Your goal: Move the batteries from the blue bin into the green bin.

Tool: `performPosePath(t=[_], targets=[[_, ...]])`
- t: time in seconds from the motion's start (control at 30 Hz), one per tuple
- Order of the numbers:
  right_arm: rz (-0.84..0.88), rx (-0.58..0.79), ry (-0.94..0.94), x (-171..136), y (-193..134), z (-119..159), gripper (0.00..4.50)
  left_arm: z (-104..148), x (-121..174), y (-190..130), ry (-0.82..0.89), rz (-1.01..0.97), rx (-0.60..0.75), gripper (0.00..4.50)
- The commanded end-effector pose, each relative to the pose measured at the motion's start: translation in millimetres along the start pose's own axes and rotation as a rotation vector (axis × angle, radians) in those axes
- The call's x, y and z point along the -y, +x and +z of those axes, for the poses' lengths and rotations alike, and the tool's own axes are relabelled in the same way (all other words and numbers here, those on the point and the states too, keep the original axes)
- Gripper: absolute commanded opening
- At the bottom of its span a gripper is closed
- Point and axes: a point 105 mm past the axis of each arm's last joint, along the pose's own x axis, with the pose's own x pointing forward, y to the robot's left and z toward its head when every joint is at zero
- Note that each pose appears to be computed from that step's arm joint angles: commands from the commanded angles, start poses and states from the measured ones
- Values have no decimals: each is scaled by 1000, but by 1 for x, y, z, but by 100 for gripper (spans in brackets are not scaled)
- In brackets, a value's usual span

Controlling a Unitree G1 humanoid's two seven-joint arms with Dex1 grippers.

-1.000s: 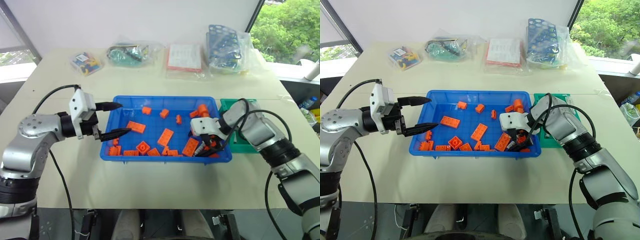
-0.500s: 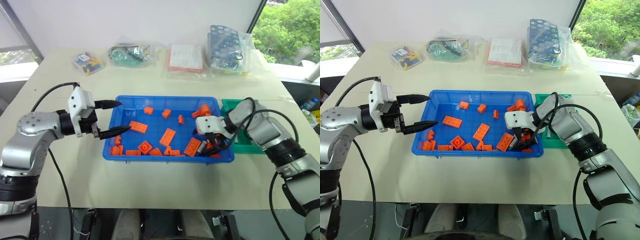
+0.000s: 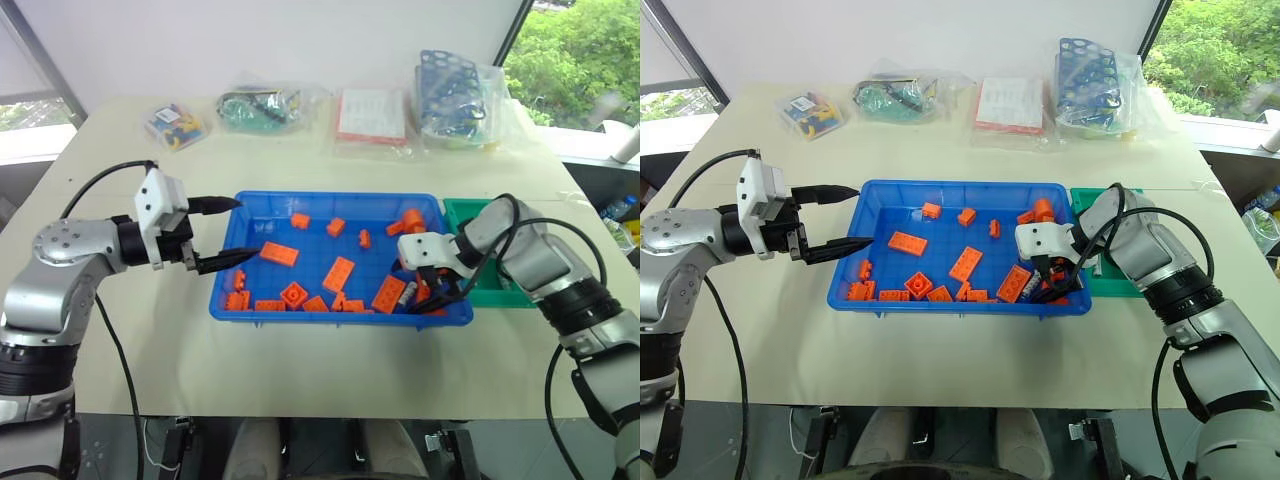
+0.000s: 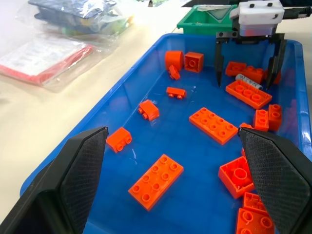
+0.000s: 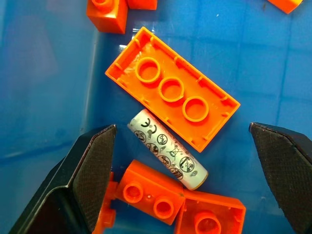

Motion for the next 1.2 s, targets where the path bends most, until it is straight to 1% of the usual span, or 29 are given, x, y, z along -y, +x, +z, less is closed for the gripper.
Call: performPosePath(t=[0.03, 0.2, 0.33, 0.43, 0.67, 0.77, 0.8, 0.87, 1.0, 1.1, 1.2], targets=[[-40, -29, -100, 7, -13, 17, 449, 10, -2, 0, 47, -4, 18, 450], [-23, -92, -199, 4, -15, 22, 449, 10, -2, 2, 48, -3, 23, 450], [-12, -95, -202, 3, -15, 21, 449, 10, -3, 3, 48, 0, 28, 450], [-15, -111, -201, 4, -10, 15, 449, 10, -3, 3, 49, 0, 30, 450], [-29, -130, -137, 12, -1, -5, 449, 11, -2, 2, 45, -11, 32, 450], [-24, -129, -136, 12, 1, -8, 370, 11, 1, 3, 40, -33, 34, 450], [-26, -125, -134, 13, 2, -8, 324, 11, 3, 3, 39, -46, 32, 450], [-29, -105, -127, 14, 3, -4, 212, 12, 5, 3, 37, -65, 31, 450], [-37, -57, -102, 16, 3, 7, 18, 13, 8, 2, 36, -88, 29, 450], [-44, -24, -77, 15, 1, 14, 18, 13, 8, 2, 36, -93, 29, 450], [-47, -23, -72, 14, 0, 14, 18, 13, 10, 3, 36, -106, 29, 450]])
